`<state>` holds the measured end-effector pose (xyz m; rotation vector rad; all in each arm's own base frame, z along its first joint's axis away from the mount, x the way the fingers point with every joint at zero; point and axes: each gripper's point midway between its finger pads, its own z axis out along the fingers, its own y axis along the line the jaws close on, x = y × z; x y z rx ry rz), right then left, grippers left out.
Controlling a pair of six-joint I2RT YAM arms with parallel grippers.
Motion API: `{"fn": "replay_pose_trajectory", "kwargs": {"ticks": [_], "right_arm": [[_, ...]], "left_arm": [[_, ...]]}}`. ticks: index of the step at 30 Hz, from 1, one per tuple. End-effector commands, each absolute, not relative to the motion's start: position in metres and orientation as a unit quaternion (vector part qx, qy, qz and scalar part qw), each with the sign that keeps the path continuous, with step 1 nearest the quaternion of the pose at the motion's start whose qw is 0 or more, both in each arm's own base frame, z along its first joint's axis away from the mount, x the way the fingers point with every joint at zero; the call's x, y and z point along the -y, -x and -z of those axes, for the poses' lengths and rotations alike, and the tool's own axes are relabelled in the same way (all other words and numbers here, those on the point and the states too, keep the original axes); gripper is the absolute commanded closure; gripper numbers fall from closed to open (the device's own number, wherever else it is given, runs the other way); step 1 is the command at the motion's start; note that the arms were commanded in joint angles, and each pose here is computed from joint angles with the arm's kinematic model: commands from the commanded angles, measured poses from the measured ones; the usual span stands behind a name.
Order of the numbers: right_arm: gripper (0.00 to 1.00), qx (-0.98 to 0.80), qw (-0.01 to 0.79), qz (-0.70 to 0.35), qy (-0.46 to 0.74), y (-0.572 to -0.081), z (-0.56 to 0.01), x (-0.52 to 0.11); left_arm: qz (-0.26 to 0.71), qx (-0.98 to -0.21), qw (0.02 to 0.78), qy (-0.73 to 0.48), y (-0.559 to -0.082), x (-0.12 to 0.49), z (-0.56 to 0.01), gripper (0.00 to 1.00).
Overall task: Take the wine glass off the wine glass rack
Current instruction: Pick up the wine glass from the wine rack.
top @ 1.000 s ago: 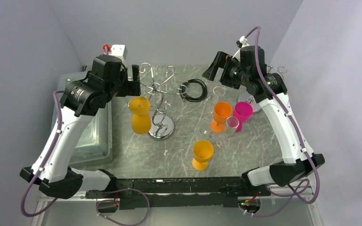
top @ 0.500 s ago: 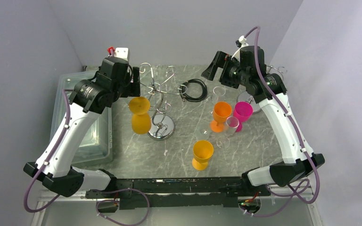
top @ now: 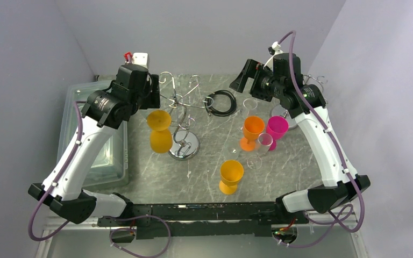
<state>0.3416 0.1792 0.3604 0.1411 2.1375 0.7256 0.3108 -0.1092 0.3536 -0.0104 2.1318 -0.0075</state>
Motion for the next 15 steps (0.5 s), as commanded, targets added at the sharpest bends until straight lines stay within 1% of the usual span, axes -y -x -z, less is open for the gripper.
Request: {"fn": "replay_pose_trajectory", "kwargs": {"ticks": [1,6,15], "right_arm": [[0.01,-0.835,0.458,-0.303,-0.046,-0.3392,-0.3817,-0.1795],[0.01,-0.835,0.456,-0.305,-0.046,-0.3397,-0.3806,-0.1805],[0.01,-0.834,0.456,-0.308,-0.047,-0.3404,-0.3799,-0.1815]], "left_arm": [[0.006,-0.867,0.498,0.02,-0.3162,0.1101,-0.3575,0.26],[0.0,-0.867,0.497,0.023,-0.316,0.1075,-0.3559,0.28],[-0.005,-0.863,0.504,0.028,-0.3147,0.1036,-0.3591,0.29]]}}
